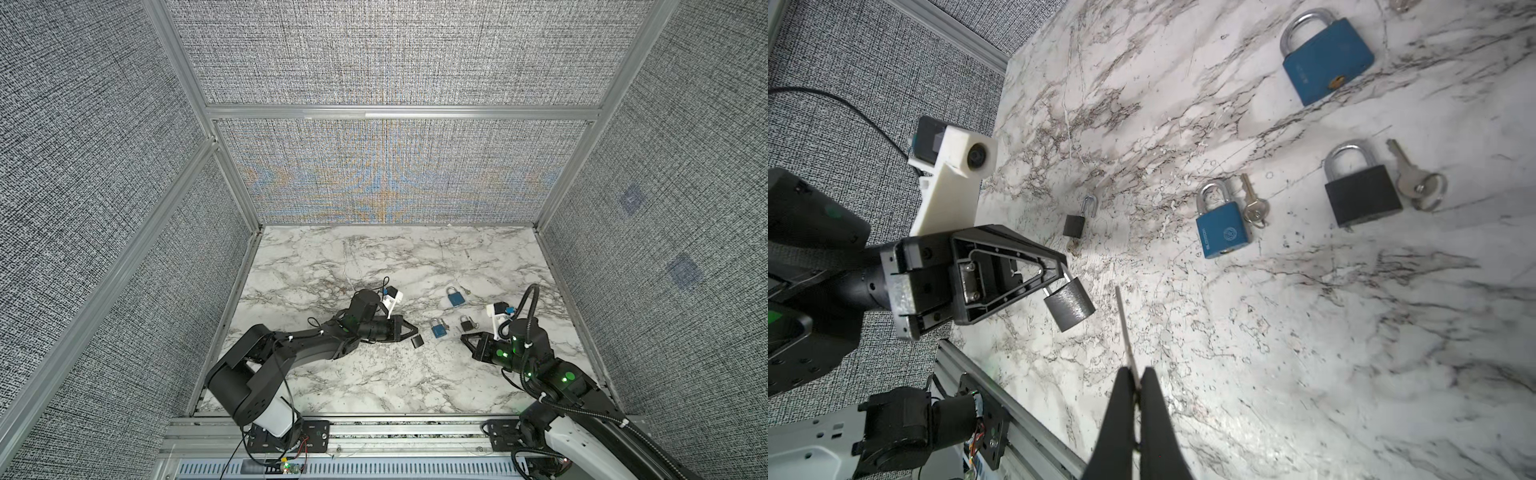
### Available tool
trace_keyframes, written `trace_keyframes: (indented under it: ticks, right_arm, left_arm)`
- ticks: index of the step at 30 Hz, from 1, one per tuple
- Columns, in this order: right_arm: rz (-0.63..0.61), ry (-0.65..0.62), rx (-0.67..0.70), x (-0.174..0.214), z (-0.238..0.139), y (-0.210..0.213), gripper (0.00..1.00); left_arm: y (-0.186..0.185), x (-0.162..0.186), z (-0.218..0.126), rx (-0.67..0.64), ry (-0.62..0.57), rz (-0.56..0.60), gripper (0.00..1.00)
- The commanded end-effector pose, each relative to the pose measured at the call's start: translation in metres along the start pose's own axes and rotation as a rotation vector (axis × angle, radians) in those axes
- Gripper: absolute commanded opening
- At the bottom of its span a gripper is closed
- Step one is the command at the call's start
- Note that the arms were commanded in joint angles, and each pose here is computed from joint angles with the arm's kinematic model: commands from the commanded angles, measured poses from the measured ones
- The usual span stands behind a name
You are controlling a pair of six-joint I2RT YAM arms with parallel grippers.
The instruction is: Lock with the key
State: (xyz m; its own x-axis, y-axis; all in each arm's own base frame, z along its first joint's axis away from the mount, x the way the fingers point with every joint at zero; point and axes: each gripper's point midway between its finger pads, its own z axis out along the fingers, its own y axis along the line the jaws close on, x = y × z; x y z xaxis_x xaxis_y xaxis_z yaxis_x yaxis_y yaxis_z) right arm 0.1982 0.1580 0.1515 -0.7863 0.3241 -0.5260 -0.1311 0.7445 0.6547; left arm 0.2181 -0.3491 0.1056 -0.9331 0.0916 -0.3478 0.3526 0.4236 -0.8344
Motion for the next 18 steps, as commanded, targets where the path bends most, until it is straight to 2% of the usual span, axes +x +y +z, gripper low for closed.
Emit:
trace_keyframes:
  ticks: [1,10,18]
  right_arm:
    - [0.016,0.001,0.034,0.003,0.0,-0.009,0.0]
    - [0.017,0.006,0.061,0.006,0.001,-0.016,0.0]
    - [0.013,0.012,0.069,0.006,0.003,-0.018,0.0]
  left_arm:
    - [-0.003,0.002,0.014,0.027,0.015,-0.008,0.0]
    - [-0.003,0.027,0.054,0.054,0.106,-0.061,0.0]
    - [0.004,0.04,0.07,0.044,0.126,-0.105,0.0]
